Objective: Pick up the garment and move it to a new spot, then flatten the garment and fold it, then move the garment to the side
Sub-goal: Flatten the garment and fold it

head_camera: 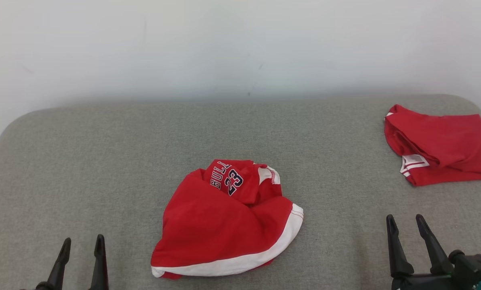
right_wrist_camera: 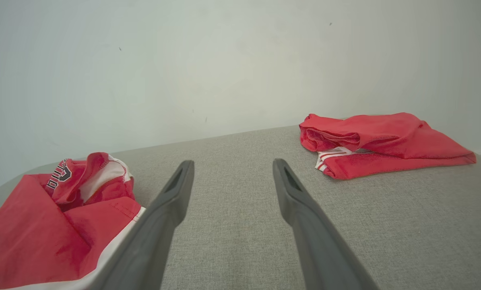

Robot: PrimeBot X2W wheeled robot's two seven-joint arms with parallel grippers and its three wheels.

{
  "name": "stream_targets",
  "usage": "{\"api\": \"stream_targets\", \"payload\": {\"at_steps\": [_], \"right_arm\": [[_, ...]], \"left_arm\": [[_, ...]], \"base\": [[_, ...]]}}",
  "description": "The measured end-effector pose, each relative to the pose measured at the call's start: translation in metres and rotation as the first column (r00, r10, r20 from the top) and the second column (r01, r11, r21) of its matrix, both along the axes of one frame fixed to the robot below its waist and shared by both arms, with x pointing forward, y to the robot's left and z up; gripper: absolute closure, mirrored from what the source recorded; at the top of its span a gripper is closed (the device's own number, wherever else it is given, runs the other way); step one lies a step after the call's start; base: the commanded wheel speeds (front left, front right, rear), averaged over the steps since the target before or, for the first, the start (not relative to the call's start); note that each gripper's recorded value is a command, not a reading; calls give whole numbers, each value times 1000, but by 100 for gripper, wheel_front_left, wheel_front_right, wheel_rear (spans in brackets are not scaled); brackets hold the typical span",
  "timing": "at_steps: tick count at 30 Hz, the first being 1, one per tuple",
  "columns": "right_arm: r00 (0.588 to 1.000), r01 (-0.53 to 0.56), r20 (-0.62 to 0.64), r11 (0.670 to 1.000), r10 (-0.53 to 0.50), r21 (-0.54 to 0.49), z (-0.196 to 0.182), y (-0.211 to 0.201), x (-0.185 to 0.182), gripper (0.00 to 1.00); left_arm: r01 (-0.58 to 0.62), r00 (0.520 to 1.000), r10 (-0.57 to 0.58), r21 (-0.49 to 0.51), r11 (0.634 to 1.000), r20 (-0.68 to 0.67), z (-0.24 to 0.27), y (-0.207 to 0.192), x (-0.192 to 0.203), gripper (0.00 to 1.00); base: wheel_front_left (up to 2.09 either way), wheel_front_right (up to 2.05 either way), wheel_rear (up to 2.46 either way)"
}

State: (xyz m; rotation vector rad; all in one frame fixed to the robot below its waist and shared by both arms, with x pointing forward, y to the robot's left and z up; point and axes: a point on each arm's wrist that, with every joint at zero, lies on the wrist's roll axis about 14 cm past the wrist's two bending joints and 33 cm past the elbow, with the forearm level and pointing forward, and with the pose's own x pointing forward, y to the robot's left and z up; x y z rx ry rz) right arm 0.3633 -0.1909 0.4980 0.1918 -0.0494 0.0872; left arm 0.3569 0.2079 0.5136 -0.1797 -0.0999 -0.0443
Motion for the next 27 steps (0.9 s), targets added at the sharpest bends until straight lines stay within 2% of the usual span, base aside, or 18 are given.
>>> {"api": "stream_targets", "payload": {"at_steps": [16,27], "right_arm": [[999,34,-26,999,-34,-2,-9,-7,-20,0],[996,-78,-48,997,77,-26,-14,24,1,0]], "left_arm": [[25,1000,-25,26,999,0,-1,-8,1,0],[25,1000,-25,25,999,-8,-4,-11,-1,0]], "base": [[0,0,0],[0,0,0]]}}
